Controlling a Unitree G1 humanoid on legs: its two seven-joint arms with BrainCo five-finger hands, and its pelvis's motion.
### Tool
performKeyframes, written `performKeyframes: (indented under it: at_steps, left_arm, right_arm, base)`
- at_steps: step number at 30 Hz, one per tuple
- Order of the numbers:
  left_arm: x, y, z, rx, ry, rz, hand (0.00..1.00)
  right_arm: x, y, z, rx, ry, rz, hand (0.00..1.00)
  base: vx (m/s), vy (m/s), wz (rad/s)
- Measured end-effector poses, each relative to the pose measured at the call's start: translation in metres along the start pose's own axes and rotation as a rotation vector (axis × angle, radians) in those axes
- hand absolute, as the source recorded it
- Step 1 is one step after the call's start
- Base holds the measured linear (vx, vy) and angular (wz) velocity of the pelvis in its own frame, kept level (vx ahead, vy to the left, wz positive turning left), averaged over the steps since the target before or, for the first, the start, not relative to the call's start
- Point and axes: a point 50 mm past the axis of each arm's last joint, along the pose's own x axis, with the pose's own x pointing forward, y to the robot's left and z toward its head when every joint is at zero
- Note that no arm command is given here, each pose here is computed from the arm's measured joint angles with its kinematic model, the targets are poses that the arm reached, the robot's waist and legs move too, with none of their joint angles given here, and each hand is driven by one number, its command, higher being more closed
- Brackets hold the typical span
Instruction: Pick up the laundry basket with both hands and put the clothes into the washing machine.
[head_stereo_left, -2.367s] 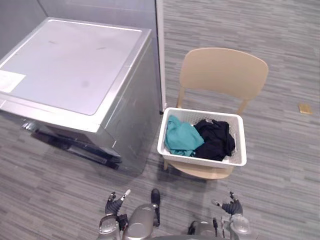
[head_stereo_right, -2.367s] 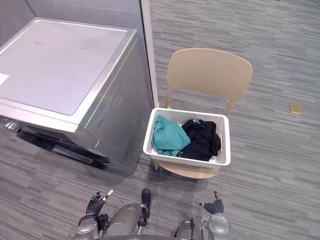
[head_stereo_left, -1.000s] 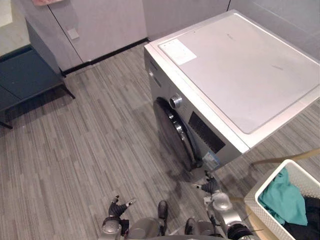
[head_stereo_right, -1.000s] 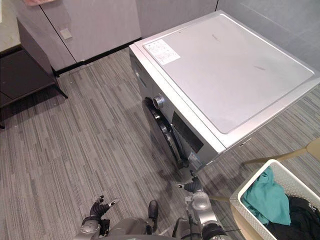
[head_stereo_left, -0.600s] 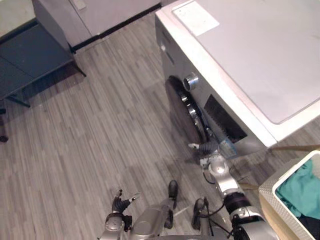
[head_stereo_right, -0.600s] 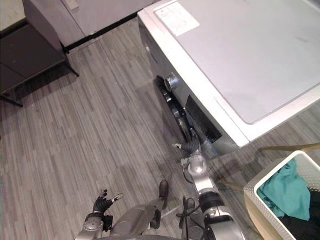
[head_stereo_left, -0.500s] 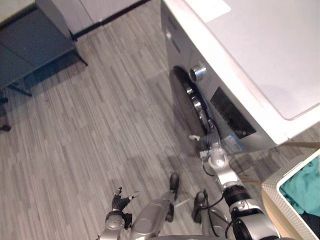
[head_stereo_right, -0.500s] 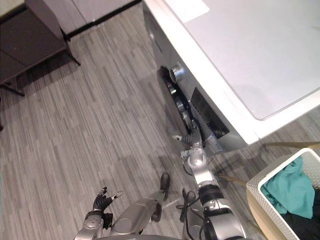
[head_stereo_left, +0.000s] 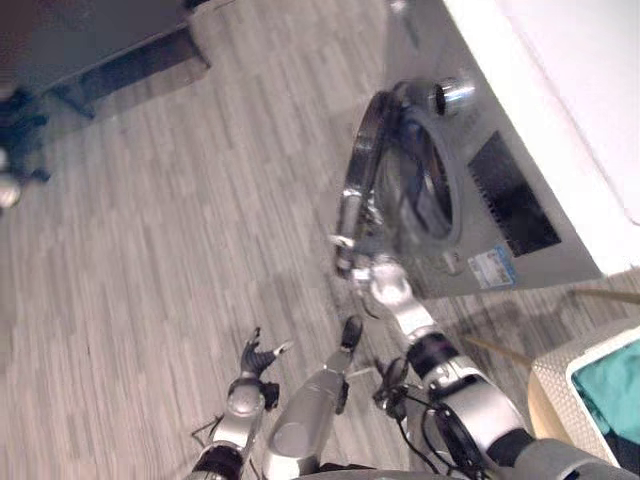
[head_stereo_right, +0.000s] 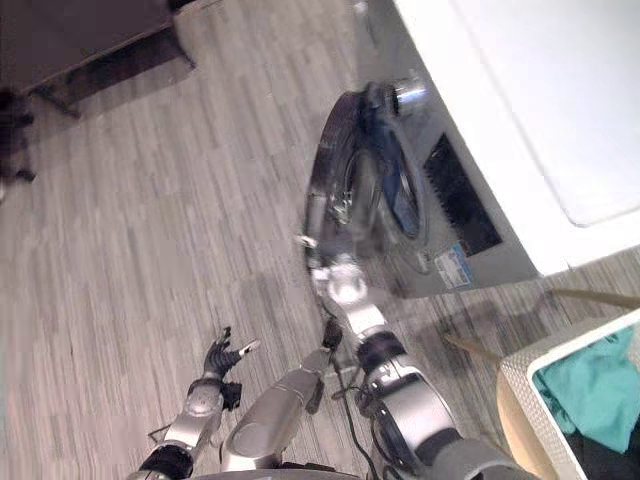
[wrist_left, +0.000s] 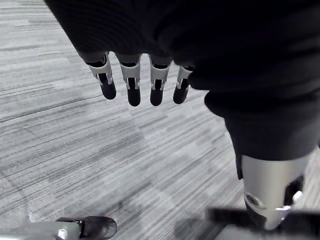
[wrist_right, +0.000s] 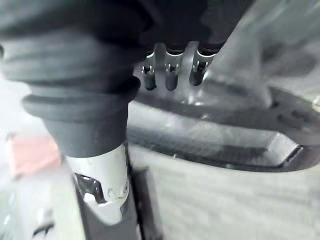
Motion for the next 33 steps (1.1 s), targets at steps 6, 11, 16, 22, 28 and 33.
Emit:
performKeyframes:
  at_steps: [6,11,16,22,28,33]
  left_arm:
    - [0.0,-0.006,0.005,0.017,-0.023,-0.026,0.0]
    - [0.009,-0.003,0.026,0.017,-0.088,-0.016,0.0]
    - [0.027,0.005,0.085,0.023,-0.264,0.017,0.0]
    - [0.055,0.063,0.195,0.07,-0.5,0.245,0.0]
    - [0.055,0.154,0.247,0.118,-0.517,0.552,0.0]
    - [0.054,0.17,0.237,0.093,-0.478,0.591,0.0]
  right_arm:
    - [0.006,-0.005,0.042,0.013,-0.186,0.016,0.0]
    - [-0.031,-0.045,-0.012,-0.019,-0.07,-0.082,0.0]
    - [-0.086,-0.072,-0.055,-0.083,0.036,-0.128,0.0]
    - [-0.142,-0.091,-0.096,-0.043,0.191,-0.174,0.0]
    - [-0.168,-0.117,-0.109,-0.03,0.242,-0.317,0.0]
    - [-0.183,-0.112,-0.104,-0.008,0.219,-0.329,0.0]
  base:
    - [0.04,-0.08,0.18]
    - [-0.06,0.009,-0.77]
    - [-0.1,0.002,-0.6]
    - [-0.03,-0.038,-0.29]
    - [0.02,-0.005,-0.36]
    - [-0.02,-0.002,-0.26]
